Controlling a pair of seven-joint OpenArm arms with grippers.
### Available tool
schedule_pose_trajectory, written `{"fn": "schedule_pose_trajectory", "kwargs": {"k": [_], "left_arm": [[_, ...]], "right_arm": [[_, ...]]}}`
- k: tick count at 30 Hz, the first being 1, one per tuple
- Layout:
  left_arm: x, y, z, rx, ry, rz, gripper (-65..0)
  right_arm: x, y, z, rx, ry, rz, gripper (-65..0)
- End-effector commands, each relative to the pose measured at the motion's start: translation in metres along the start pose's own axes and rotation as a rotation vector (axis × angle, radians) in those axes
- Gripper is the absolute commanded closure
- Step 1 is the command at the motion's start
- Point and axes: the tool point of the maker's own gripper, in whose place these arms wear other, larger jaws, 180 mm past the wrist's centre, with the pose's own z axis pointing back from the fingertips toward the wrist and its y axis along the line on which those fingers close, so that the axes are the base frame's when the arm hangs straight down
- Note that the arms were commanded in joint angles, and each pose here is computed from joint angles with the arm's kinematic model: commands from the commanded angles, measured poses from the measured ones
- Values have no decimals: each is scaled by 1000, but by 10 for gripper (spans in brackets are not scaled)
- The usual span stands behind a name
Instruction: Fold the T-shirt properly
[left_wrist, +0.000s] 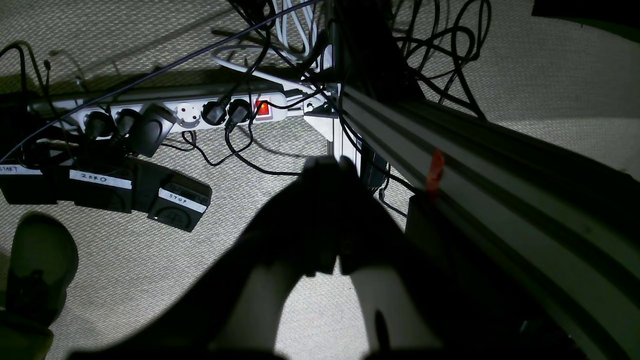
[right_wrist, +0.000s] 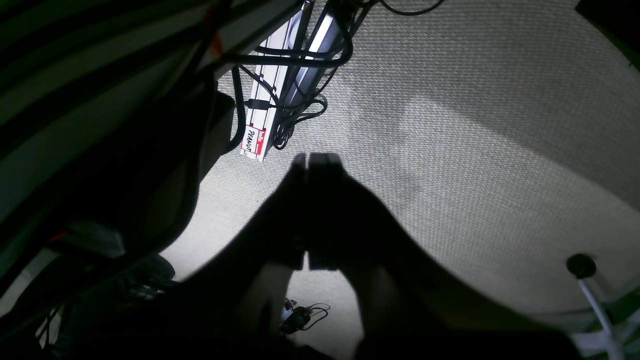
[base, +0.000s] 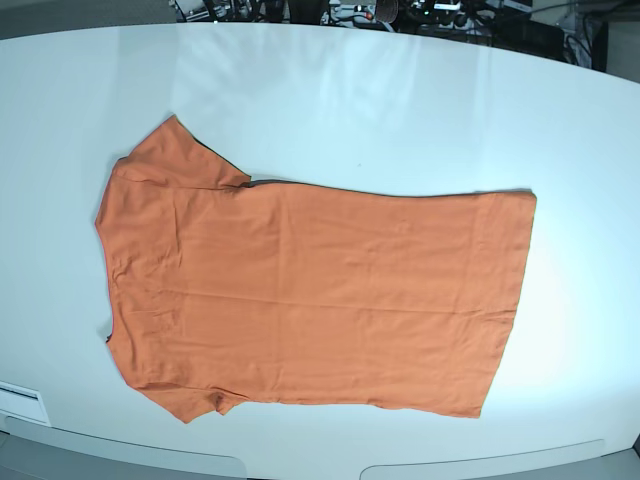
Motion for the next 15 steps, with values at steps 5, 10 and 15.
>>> {"fn": "schedule_pose_trajectory", "kwargs": {"k": [5,10,15], "left_arm": [[-12,-1,3,-18,44,-19,0],[-37,-10,15,-94,95,-183,0],[-63,3,39,-92,110,-227,0]], "right_arm": [[12,-6,6,-7,30,24,0],[-27,17,4,119,107,77,0],[-88,39,10,222,213,57,0]]}}
